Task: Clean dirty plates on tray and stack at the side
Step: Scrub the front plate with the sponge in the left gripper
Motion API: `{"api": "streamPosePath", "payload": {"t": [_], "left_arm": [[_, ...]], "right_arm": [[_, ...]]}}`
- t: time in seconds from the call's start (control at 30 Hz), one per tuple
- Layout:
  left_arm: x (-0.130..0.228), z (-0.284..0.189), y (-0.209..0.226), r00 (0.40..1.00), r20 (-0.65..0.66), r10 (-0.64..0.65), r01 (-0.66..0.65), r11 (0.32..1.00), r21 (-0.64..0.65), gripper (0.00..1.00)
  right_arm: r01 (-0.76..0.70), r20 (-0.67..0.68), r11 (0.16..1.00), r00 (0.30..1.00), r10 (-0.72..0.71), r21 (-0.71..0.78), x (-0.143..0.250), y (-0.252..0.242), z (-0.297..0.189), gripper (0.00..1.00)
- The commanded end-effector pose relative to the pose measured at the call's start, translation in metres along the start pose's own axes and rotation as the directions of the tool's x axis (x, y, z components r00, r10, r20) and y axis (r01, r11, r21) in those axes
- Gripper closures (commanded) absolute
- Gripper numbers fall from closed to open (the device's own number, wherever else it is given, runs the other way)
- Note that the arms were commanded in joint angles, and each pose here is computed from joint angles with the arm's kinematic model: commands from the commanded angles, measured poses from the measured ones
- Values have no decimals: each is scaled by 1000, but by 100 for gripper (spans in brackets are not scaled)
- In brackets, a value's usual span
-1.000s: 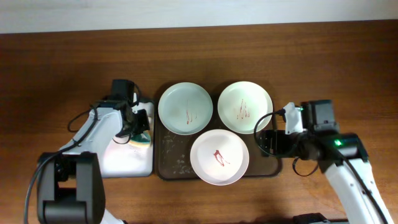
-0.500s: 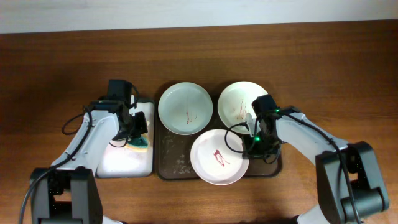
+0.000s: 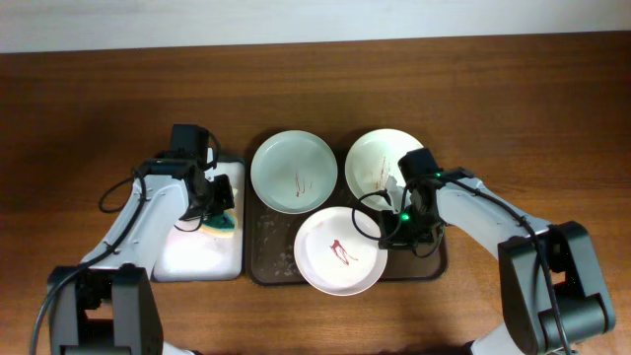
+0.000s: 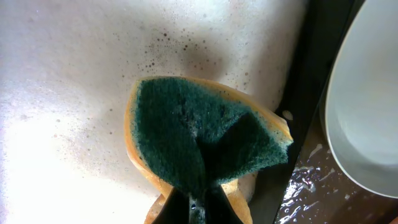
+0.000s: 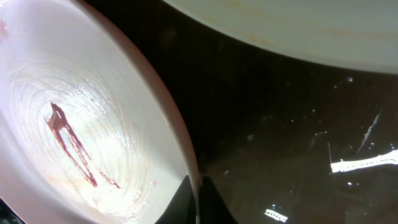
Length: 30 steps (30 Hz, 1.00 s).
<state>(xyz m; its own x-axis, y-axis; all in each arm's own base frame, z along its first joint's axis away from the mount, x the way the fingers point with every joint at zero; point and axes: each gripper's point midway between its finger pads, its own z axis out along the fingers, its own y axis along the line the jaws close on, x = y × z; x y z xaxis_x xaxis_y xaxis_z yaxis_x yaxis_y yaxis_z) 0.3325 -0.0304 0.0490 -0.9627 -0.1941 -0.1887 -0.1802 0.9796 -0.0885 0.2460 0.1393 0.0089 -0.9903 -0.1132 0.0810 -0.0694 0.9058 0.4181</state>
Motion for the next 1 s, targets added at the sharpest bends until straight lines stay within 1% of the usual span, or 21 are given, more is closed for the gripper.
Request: {"api": "streamPosePath", "payload": {"t": [0.0,0.07,0.1,0.13,0.17,0.23,0.27,0.37,0.43,0.47,0.5,0.57,0.63,0.7,0.77,0.9,0.93,0.97], "left_arm": [[-14,-15,-3,997,79,-4,2,1000,22,100],[-26,-41,-9,985,172,-2,-8,998,57,100],[-28,-57,-16,977,211,-2,-19,995,96,100],[-27,-77,-32,968,252,12,-58,983,173,100],[-25,-84,-40,965,261,23,-77,977,200,100],[-15,-91,-62,965,254,60,-129,955,266,100],[-4,-91,-82,966,235,107,-178,934,309,100],[24,-85,-131,958,201,206,-267,896,354,100],[41,-74,-163,973,142,179,-221,894,390,100],[55,-61,-188,980,99,170,-196,890,412,100],[62,-53,-197,984,70,162,-177,892,416,100],[80,-33,-213,995,-25,95,-77,910,408,100],[92,-15,-226,995,-82,55,-18,918,397,100],[102,6,-227,994,-113,-5,42,943,329,100],[103,18,-222,995,-94,-46,70,961,268,100],[98,38,-210,999,-14,-46,48,986,158,100],[92,41,-198,998,35,-51,48,994,97,100],[88,41,-194,997,60,-53,48,996,77,100]], "right_arm": [[23,35,1000,999,-23,-12,-8,9,-7,96],[27,54,999,998,-25,-33,-13,13,-8,96],[26,74,999,997,-24,-35,-18,14,-9,96],[18,104,999,995,-14,-39,-25,15,-10,96],[13,116,999,993,-8,-42,-28,16,-10,96],[11,123,999,992,-5,-44,-30,16,-10,96],[11,121,999,993,-5,-43,-30,16,-10,96],[8,117,999,993,-3,-43,-28,16,-10,96],[7,115,999,993,-2,-43,-28,16,-10,96],[7,115,999,993,-2,-43,-28,16,-10,96],[6,114,999,994,-2,-43,-28,16,-10,96],[4,108,999,994,1,-41,-26,16,-10,96],[4,108,999,994,1,-41,-26,16,-10,96],[4,108,999,994,1,-41,-26,16,-10,96],[4,108,999,994,0,-42,-26,16,-10,96],[4,109,999,994,0,-41,-26,16,-10,96],[4,108,999,994,1,-41,-26,16,-10,96],[4,108,999,994,0,-42,-26,16,-10,96]]}}
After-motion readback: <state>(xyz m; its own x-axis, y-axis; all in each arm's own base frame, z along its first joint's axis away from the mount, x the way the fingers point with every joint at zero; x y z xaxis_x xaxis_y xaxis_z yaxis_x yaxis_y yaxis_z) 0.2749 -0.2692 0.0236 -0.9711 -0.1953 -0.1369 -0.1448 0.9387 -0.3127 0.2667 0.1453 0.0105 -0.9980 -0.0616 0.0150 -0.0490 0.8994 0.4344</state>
